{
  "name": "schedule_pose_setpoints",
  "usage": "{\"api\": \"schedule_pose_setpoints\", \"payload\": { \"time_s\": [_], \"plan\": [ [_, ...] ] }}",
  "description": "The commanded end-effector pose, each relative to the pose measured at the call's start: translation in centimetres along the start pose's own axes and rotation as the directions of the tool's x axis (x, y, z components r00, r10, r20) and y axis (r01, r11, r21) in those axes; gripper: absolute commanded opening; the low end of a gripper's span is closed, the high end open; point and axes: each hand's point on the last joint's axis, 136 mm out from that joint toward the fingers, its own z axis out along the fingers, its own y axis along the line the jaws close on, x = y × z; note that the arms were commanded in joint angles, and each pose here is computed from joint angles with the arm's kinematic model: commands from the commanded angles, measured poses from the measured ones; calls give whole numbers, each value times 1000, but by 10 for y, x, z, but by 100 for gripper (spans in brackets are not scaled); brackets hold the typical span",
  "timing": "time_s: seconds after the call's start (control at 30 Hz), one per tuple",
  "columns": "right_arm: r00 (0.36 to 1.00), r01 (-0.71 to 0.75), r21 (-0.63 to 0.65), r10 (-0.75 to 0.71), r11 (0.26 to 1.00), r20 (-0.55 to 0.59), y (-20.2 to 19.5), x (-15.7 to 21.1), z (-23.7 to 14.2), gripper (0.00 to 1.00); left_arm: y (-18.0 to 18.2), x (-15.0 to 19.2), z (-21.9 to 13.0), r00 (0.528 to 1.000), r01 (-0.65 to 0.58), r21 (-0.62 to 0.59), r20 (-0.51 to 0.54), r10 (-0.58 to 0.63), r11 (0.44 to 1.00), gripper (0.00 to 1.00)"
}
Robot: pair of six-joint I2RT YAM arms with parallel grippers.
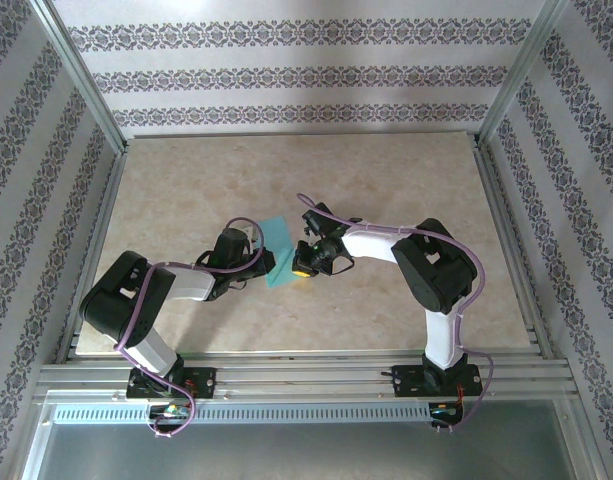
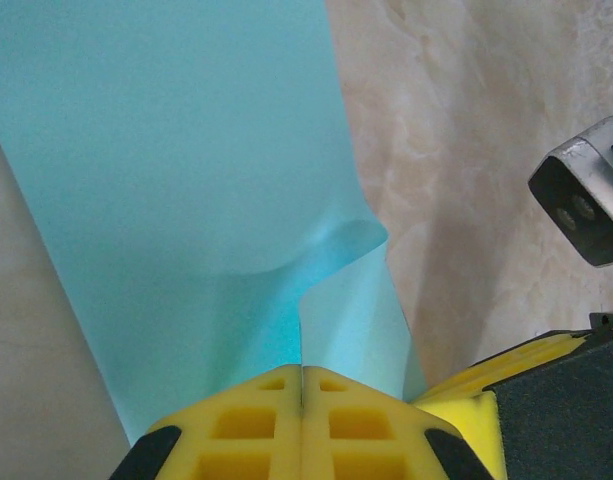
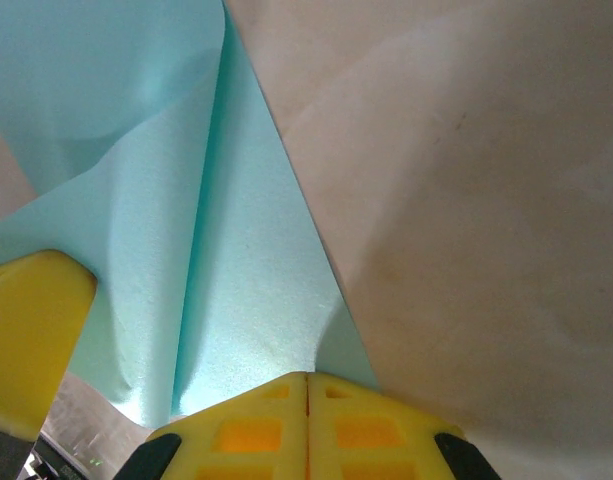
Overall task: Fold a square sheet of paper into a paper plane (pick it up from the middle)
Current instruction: Fold the triangle a second time at the center of the table.
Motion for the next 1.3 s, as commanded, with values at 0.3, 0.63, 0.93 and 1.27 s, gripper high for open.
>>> {"api": "schedule_pose_setpoints", "payload": {
  "time_s": [0.3,0.63,0.93,1.27],
  "plan": [
    [999,-15,78,18,997,-44,-17,9,8,9,9,-10,-1,999,-50,-40,10,50,998,6],
    [999,-15,79,19,997,-47,-18,9,9,9,12,-11,0,998,-68,-54,4,69,996,6],
    [999,-18,88,22,996,-50,-21,10,9,8,14,-13,0,997,-80,-66,6,81,995,5],
    [998,-19,93,24,996,-54,-22,11,10,8,16,-14,1,996,-91,-69,2,92,993,5]
  ]
}}
